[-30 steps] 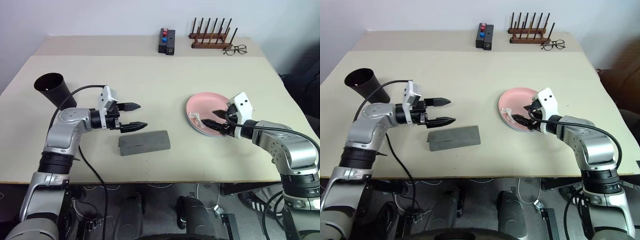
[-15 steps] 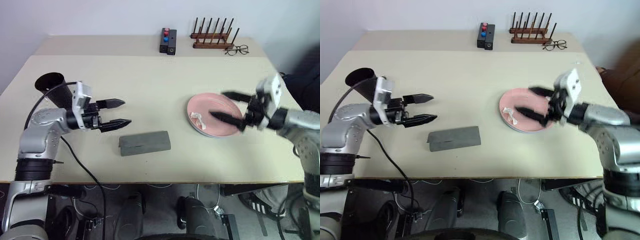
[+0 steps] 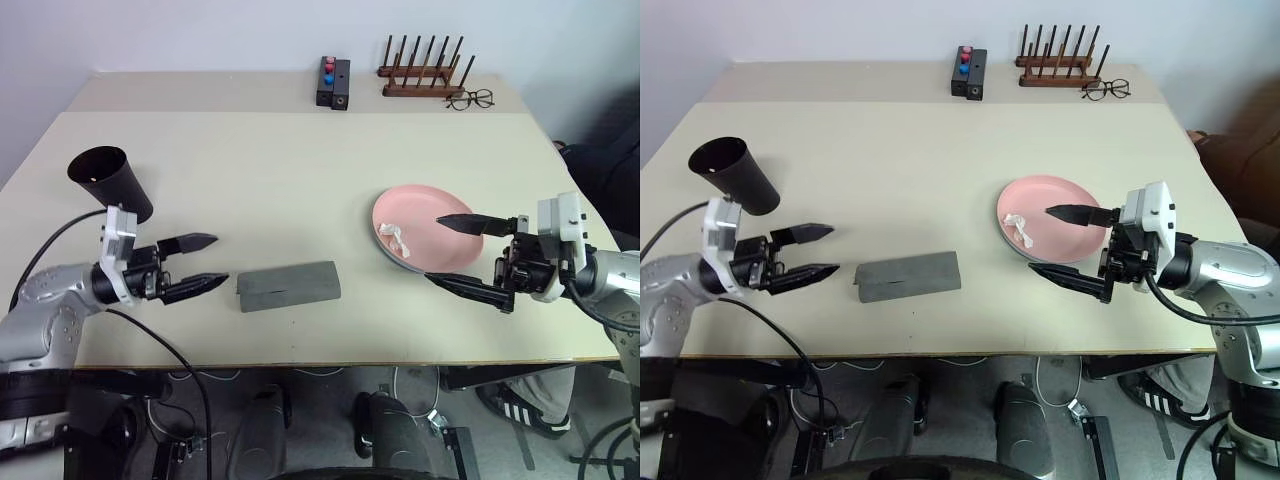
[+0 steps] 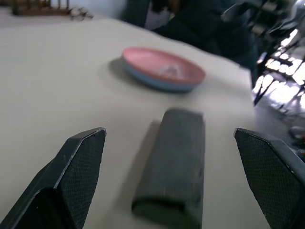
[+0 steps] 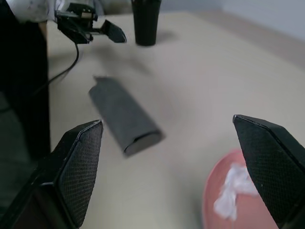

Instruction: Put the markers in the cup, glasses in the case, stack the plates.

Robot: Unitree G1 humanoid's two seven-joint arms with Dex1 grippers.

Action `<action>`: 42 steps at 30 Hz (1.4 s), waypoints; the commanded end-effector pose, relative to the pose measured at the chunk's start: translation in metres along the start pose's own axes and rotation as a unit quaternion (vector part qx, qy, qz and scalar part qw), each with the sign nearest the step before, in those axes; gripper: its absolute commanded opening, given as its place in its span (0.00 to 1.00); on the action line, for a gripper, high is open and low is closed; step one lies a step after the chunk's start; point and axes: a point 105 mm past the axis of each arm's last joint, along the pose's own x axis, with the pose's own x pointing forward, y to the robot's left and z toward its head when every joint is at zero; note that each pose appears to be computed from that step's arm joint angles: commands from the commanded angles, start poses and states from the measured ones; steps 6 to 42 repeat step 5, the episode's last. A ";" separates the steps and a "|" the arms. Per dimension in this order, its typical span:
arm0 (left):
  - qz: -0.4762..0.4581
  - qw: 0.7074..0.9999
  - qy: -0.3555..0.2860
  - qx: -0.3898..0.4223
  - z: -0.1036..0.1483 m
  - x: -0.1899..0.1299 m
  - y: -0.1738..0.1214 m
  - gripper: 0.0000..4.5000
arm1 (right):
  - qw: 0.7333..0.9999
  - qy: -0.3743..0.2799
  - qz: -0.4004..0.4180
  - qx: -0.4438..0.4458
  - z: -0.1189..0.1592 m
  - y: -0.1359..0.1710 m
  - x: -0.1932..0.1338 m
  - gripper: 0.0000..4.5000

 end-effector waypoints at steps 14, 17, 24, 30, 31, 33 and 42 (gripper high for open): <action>-0.003 0.999 -0.035 0.031 0.017 -0.006 -0.010 1.00 | 0.999 -0.012 0.012 -0.051 0.014 -0.007 0.006 0.98; -0.003 0.999 -0.035 0.031 0.017 -0.006 -0.010 1.00 | 0.999 -0.012 0.012 -0.051 0.014 -0.007 0.006 0.98; -0.003 0.999 -0.035 0.031 0.017 -0.006 -0.010 1.00 | 0.999 -0.012 0.012 -0.051 0.014 -0.007 0.006 0.98; -0.003 0.999 -0.035 0.031 0.017 -0.006 -0.010 1.00 | 0.999 -0.012 0.012 -0.051 0.014 -0.007 0.006 0.98; -0.003 0.999 -0.035 0.031 0.017 -0.006 -0.010 1.00 | 0.999 -0.012 0.012 -0.051 0.014 -0.007 0.006 0.98; -0.003 0.999 -0.035 0.031 0.017 -0.006 -0.010 1.00 | 0.999 -0.012 0.012 -0.051 0.014 -0.007 0.006 0.98; -0.003 0.999 -0.035 0.031 0.017 -0.006 -0.010 1.00 | 0.999 -0.012 0.012 -0.051 0.014 -0.007 0.006 0.98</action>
